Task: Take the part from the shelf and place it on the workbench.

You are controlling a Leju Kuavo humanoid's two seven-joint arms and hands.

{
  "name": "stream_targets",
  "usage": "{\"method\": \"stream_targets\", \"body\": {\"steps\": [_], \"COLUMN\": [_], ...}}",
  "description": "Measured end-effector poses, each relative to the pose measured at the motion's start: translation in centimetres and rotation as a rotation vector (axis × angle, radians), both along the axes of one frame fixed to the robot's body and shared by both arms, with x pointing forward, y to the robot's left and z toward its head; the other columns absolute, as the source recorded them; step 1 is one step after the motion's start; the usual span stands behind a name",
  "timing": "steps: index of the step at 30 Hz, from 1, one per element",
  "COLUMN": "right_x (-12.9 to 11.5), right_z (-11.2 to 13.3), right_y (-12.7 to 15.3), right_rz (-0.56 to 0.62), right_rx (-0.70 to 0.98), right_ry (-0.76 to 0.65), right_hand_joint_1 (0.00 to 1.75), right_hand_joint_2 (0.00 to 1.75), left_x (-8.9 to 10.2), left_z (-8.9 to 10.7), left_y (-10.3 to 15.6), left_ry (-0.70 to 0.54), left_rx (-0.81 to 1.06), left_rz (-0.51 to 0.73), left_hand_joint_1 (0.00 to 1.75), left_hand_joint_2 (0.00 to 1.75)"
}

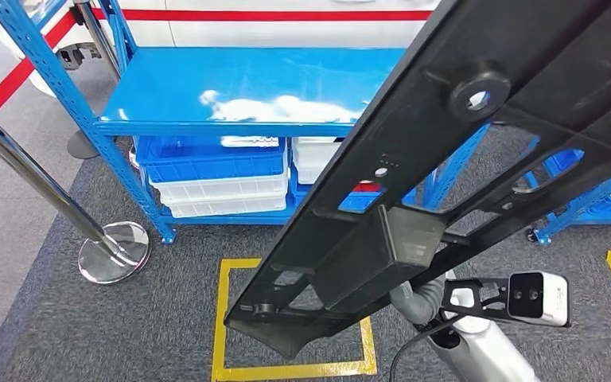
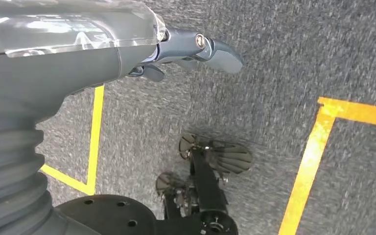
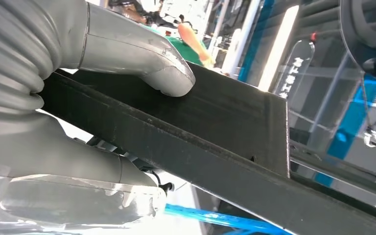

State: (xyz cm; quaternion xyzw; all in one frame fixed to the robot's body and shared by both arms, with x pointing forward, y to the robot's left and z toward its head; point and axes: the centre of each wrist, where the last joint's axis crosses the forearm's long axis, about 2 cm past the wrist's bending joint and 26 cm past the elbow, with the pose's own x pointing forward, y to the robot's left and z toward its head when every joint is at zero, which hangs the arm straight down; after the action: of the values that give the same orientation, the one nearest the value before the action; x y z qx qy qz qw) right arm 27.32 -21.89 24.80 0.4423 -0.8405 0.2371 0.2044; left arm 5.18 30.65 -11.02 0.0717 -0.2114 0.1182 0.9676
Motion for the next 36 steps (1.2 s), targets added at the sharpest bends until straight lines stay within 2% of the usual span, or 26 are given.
{"method": "stream_targets", "body": {"steps": [18, 23, 27, 36], "right_x": [0.3, 0.1, 0.0, -0.2], "right_z": [0.8, 0.7, 0.5, 0.1], "right_y": [0.4, 0.3, -0.2, -1.2], "right_rz": [0.005, 0.038, 0.061, 0.033], "right_rx": [0.006, 0.004, -0.012, -0.011], "right_ry": [-0.034, -0.032, -0.034, -0.035], "right_hand_joint_1": [1.75, 1.75, 1.75, 1.75], "right_hand_joint_2": [1.75, 1.75, 1.75, 1.75], "left_x": [-0.2, -0.1, -0.2, -0.4], "left_z": [0.0, 0.0, 0.0, -0.1], "left_y": [-0.1, -0.4, -0.7, -0.7], "left_ry": [0.017, 0.019, 0.028, 0.046], "left_rx": [-0.008, -0.011, -0.016, -0.004], "left_rz": [0.014, 0.037, 0.059, 0.065], "left_hand_joint_1": [0.0, 0.0, 0.0, 0.0], "left_hand_joint_2": [1.75, 1.75, 1.75, 1.75]}}
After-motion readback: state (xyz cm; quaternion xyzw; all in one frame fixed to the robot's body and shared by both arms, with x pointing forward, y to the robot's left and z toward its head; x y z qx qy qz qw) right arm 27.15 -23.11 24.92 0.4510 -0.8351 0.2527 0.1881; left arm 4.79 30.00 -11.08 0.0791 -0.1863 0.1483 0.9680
